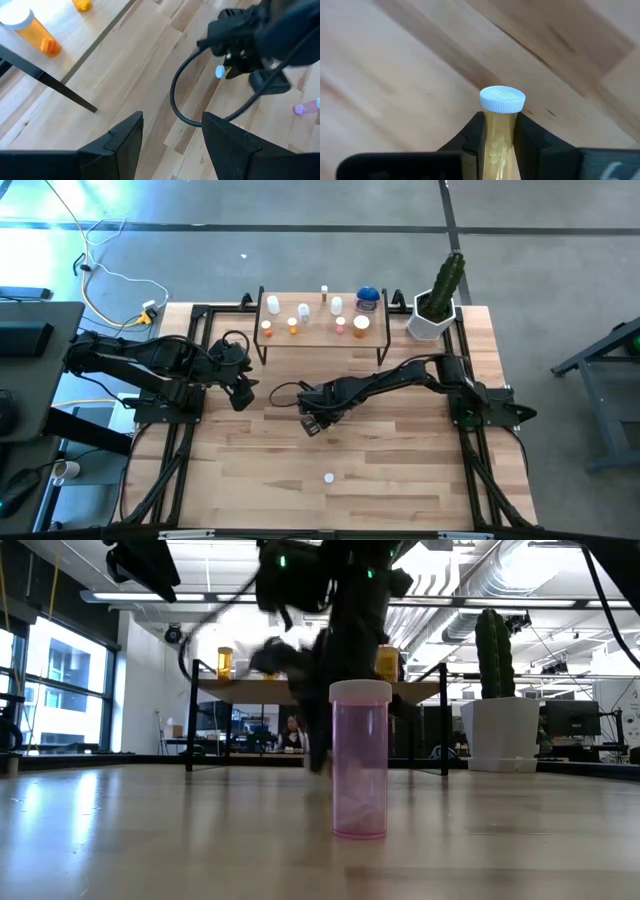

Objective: Pick and place medicine bottles onto shelf by color
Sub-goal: Put the yellow pill bottle on the shelf

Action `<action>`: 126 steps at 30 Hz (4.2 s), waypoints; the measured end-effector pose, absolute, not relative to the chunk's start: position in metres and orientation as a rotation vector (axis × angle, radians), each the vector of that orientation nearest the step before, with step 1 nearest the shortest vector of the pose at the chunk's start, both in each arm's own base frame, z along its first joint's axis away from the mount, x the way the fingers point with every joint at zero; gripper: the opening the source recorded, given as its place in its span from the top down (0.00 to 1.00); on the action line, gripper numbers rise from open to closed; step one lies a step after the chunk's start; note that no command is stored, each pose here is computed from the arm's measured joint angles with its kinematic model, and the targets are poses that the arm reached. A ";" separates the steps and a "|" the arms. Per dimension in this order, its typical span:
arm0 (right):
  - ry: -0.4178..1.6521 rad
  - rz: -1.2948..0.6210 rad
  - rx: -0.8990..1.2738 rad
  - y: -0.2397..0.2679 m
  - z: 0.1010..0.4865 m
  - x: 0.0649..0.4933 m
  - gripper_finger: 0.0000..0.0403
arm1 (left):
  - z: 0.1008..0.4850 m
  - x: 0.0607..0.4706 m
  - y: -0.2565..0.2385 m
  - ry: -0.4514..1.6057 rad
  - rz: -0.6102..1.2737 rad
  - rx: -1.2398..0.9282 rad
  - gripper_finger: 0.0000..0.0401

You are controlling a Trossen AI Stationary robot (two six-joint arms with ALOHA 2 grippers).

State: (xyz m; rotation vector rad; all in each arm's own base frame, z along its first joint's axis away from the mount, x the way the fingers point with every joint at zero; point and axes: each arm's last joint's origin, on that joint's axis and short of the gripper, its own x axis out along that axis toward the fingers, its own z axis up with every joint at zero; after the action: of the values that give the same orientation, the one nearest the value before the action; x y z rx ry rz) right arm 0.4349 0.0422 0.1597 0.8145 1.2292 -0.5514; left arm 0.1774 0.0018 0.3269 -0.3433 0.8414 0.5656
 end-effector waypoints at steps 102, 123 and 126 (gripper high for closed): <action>0.119 0.162 0.114 -0.121 0.479 0.405 0.86 | 0.433 0.211 0.100 0.013 0.387 -0.106 0.80; 0.292 0.064 0.076 -0.154 0.463 0.387 0.47 | 0.412 0.205 0.105 0.257 0.596 0.000 0.80; 0.270 0.061 0.030 -0.156 0.468 0.382 0.45 | 0.410 0.206 0.105 0.271 0.598 -0.002 0.80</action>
State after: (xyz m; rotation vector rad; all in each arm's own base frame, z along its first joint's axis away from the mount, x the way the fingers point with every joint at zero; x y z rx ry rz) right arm 0.3824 -0.1563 0.4676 0.0305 0.2701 0.0611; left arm 0.2062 0.1051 0.4104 -0.0025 0.2713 0.5976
